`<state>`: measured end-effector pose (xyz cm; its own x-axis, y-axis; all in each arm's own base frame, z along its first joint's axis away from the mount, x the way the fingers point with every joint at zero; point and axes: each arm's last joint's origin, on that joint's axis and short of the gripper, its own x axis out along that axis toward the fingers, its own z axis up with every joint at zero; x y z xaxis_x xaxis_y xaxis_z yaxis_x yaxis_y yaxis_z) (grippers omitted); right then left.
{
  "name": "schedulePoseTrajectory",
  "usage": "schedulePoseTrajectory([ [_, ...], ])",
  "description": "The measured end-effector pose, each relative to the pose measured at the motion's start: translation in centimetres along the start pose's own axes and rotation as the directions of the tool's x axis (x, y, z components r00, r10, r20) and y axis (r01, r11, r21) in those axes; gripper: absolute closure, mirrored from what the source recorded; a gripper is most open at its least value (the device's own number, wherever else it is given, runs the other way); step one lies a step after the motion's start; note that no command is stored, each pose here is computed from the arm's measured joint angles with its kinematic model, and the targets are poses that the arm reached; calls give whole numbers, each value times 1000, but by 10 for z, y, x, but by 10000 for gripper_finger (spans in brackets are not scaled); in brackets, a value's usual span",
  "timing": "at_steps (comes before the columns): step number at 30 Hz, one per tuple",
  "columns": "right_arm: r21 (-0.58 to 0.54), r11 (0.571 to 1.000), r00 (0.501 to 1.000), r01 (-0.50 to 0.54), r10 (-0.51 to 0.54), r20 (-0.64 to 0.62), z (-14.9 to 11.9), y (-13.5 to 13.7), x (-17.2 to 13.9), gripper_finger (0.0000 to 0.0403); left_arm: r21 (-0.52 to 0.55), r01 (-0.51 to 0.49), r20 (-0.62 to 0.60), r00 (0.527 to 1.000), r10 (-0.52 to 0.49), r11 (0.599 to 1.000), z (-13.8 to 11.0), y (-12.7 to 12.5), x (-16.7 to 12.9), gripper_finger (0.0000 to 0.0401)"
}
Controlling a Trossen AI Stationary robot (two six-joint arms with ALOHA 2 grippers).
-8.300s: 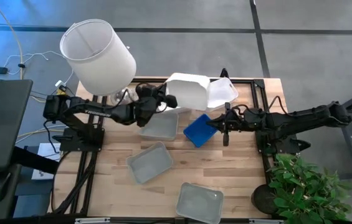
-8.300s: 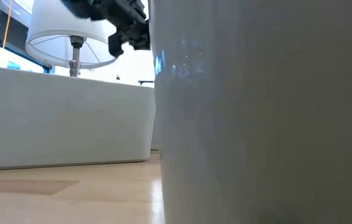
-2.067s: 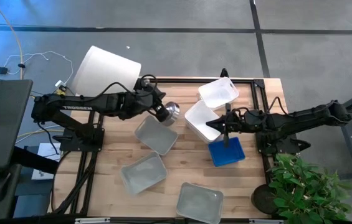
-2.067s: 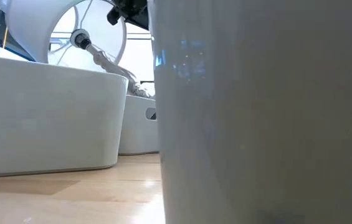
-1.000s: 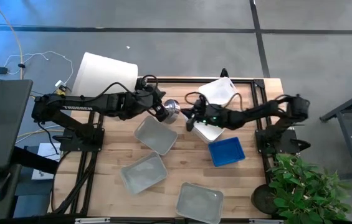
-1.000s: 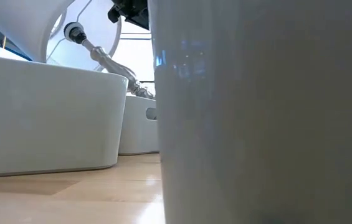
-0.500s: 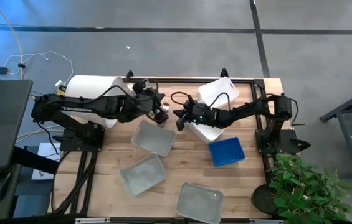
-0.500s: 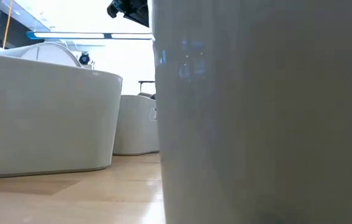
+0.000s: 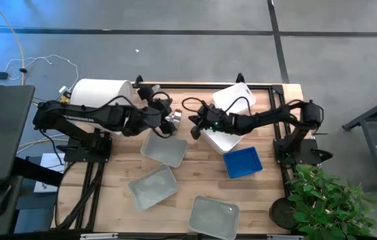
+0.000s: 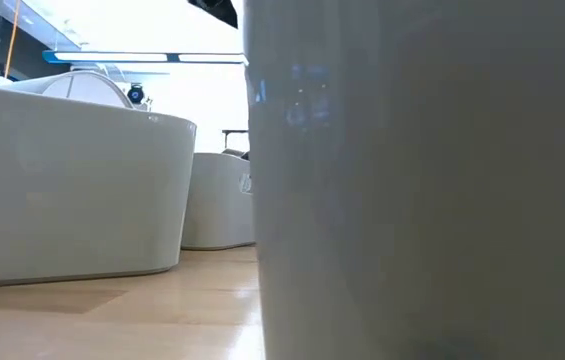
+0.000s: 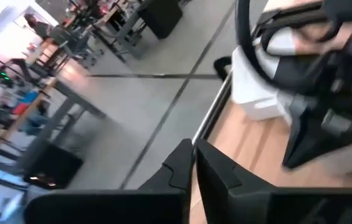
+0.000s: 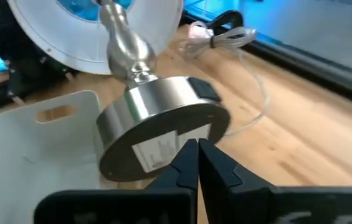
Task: Stack baskets by color
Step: Adjust the white lamp shade
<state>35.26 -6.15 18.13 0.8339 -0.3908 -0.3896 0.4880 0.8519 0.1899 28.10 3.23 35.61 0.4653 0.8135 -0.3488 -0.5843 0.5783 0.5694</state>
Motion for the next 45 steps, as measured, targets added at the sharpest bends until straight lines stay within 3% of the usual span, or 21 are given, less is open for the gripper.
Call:
schedulePoseTrajectory([
  [6,-38,999,1000,11,-11,17,20,1,-22,403,83,-16,-114,993,26,996,-2,24,3,320],
  [10,-59,998,999,-4,7,39,31,4,-36,403,61,51,-214,976,-37,997,-10,42,15,249],
  [15,-84,996,998,-34,38,49,36,12,-48,403,103,80,-383,923,-35,992,-29,47,36,168],
  [19,-107,993,998,-55,59,35,33,19,-50,403,187,154,-521,853,-35,970,-43,37,52,127],
  [25,-121,990,997,-70,72,11,29,25,-53,403,294,299,-751,660,26,908,-70,25,65,112],
  [28,-122,990,997,-76,78,9,29,26,-53,403,322,362,-806,590,52,875,-77,24,64,111],
  [32,-122,989,997,-82,83,5,28,26,-53,403,333,478,-820,572,0,813,-76,19,61,111],
  [37,-106,987,992,-123,122,-15,28,27,-53,403,275,618,-854,509,-109,736,-79,14,58,111],
  [40,-109,984,990,-144,142,-23,27,29,-54,403,300,666,-868,487,-94,683,-87,9,58,111],
  [42,-112,982,989,-150,148,-26,26,31,-55,403,317,673,-876,478,-66,669,-93,10,61,111],
  [45,-120,980,988,-156,154,-27,26,32,-55,403,335,653,-883,469,-16,679,-105,11,68,111],
])
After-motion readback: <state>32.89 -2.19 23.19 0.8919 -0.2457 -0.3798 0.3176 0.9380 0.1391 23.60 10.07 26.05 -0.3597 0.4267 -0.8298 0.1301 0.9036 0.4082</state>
